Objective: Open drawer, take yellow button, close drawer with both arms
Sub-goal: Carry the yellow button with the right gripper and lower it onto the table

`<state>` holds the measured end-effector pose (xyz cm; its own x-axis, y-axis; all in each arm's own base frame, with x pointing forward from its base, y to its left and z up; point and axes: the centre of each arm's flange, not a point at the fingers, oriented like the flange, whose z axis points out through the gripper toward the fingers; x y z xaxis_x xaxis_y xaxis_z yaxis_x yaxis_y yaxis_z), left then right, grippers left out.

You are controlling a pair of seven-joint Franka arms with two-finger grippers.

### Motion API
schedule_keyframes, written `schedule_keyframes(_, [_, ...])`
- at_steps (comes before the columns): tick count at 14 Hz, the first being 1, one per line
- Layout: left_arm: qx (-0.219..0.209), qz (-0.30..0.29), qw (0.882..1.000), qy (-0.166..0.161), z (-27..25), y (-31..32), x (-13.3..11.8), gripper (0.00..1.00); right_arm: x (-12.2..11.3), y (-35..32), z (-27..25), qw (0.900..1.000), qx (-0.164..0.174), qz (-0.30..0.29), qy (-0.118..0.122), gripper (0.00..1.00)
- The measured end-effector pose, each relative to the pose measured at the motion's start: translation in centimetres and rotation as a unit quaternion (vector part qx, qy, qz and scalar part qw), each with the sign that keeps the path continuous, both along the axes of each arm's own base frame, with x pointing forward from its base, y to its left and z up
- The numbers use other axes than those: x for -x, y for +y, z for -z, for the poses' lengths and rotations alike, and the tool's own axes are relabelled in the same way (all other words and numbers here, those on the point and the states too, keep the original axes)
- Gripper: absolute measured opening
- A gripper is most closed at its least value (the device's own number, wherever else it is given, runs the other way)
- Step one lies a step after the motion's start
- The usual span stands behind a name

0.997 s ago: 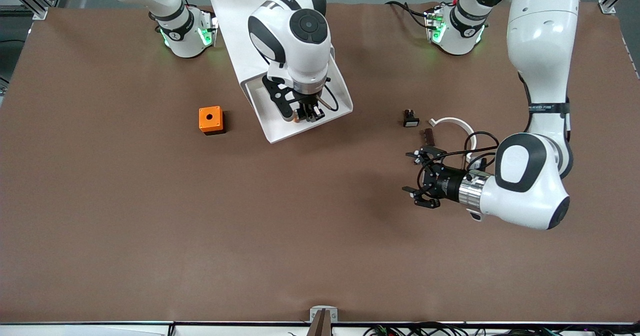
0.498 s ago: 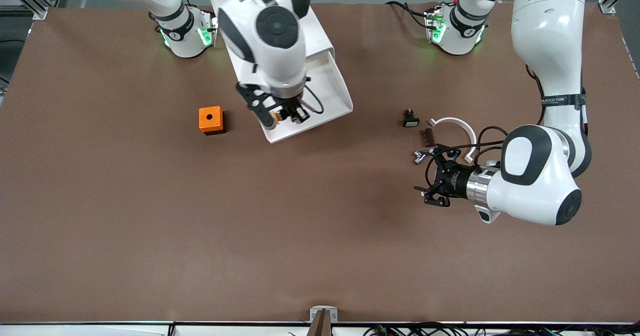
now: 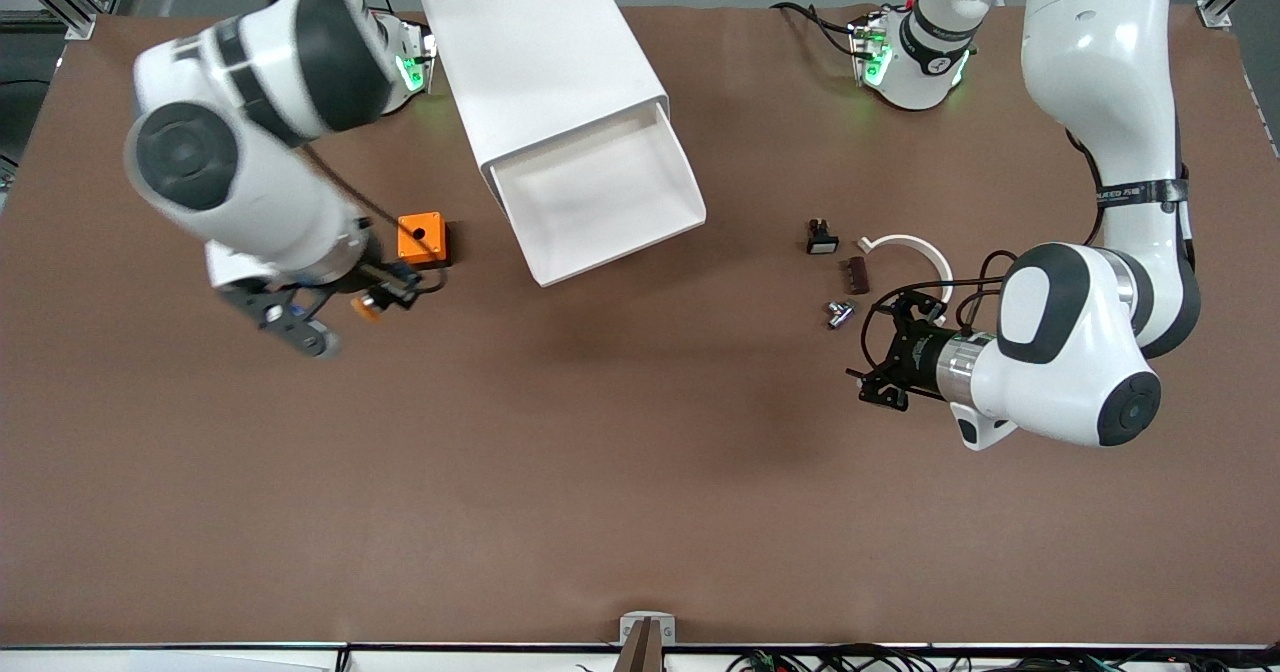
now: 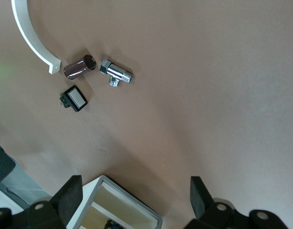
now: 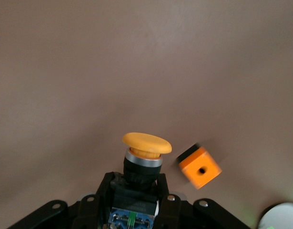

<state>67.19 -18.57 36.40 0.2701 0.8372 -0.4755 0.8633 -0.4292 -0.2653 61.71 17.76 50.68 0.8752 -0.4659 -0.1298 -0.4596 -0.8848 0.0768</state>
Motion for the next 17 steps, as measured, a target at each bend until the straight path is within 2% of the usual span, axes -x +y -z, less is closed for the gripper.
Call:
schedule_keyframes(2, [0.024,0.043,0.998,-0.027,-1.4,0.0,0.1,1.0,-1.7,-7.3,1.7,0.999,-0.012,-0.046,0.0,0.4])
schedule_keyframes(6, [0.055,0.117,0.989,-0.065,-2.6,-0.6,0.3,1.0,-3.4,-20.6,6.2,0.99,-0.011,-0.138,-0.03,0.4])
schedule_keyframes(11, [0.017,0.226,0.969,-0.1,-2.1,-6.8,2.1,1.0,-4.5,-33.0,13.5,0.973,-0.011,-0.22,-0.064,0.4])
schedule_keyframes(17, [0.005,0.261,0.959,-0.113,-1.7,-10.0,3.2,1.0,-4.9,-39.9,25.0,0.955,0.0,-0.284,-0.089,0.4])
